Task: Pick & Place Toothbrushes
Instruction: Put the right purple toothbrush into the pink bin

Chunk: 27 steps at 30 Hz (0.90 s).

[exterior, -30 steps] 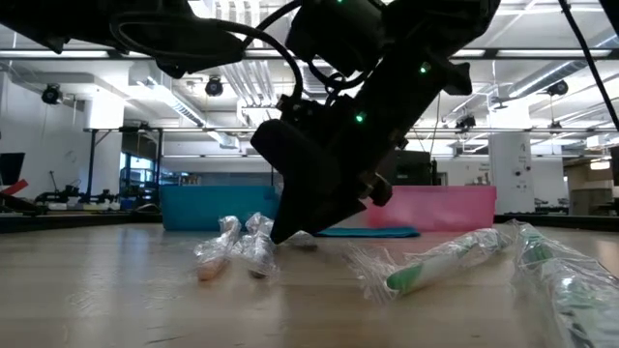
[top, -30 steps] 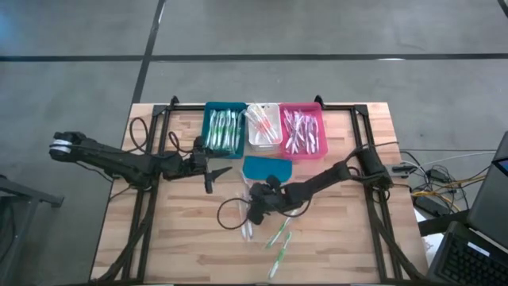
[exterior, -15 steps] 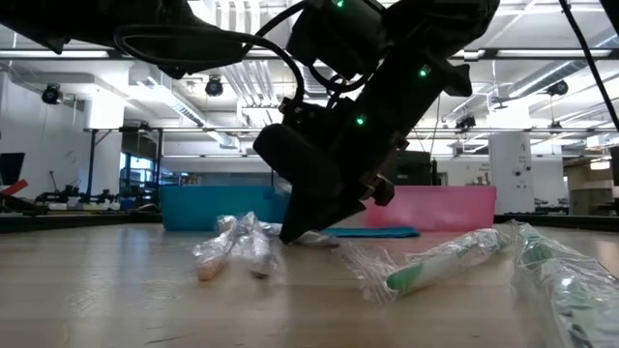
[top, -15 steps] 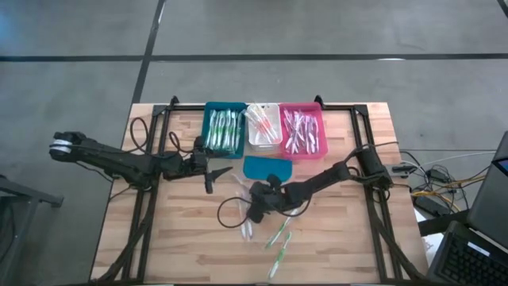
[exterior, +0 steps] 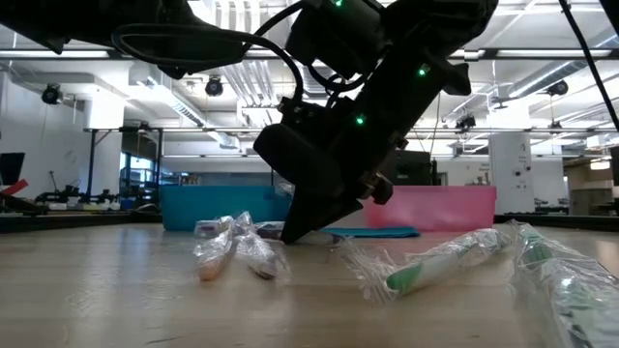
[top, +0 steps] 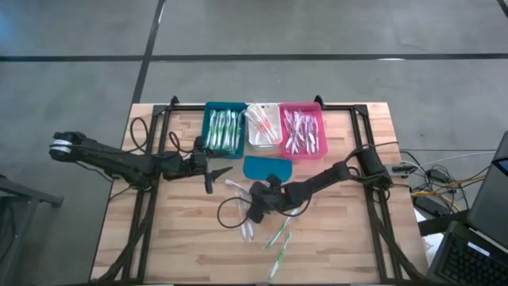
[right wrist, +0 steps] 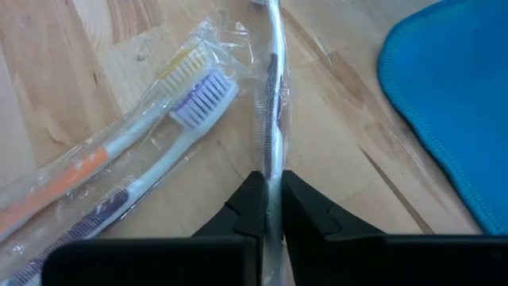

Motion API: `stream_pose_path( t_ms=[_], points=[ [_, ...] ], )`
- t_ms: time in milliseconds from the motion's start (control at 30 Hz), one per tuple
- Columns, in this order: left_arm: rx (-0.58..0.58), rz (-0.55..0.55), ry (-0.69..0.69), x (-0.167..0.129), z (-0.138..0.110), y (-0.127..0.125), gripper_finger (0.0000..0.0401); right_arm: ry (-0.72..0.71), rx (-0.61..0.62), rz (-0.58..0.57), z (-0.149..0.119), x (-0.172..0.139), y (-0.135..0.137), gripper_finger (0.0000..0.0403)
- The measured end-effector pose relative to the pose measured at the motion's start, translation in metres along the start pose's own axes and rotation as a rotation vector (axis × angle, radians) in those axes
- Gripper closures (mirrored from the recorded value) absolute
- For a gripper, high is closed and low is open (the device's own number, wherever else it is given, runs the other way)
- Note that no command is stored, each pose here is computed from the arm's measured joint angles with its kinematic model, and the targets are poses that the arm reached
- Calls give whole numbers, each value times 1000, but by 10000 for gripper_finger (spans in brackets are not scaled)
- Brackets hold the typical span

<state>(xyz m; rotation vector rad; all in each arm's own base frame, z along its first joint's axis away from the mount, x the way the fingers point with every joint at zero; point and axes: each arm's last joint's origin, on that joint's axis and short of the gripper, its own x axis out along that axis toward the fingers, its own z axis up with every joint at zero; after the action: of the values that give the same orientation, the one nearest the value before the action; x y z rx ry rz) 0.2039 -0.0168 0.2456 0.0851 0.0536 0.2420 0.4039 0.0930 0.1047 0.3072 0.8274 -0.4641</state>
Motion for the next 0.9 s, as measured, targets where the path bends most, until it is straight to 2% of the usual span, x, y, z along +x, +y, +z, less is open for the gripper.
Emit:
stream_pose_path(
  t_ms=[267, 667, 900],
  points=[
    [0, 0, 0, 0, 0, 0, 181, 9, -57, -8, 7, -11, 1, 380],
    [-4, 0, 1, 0, 0, 0, 181, -65, -112, -6, 29, -57, 2, 380],
    [-4, 0, 1, 0, 0, 0, 181, -113, -132, -141, 43, -99, -14, 380]
  ],
)
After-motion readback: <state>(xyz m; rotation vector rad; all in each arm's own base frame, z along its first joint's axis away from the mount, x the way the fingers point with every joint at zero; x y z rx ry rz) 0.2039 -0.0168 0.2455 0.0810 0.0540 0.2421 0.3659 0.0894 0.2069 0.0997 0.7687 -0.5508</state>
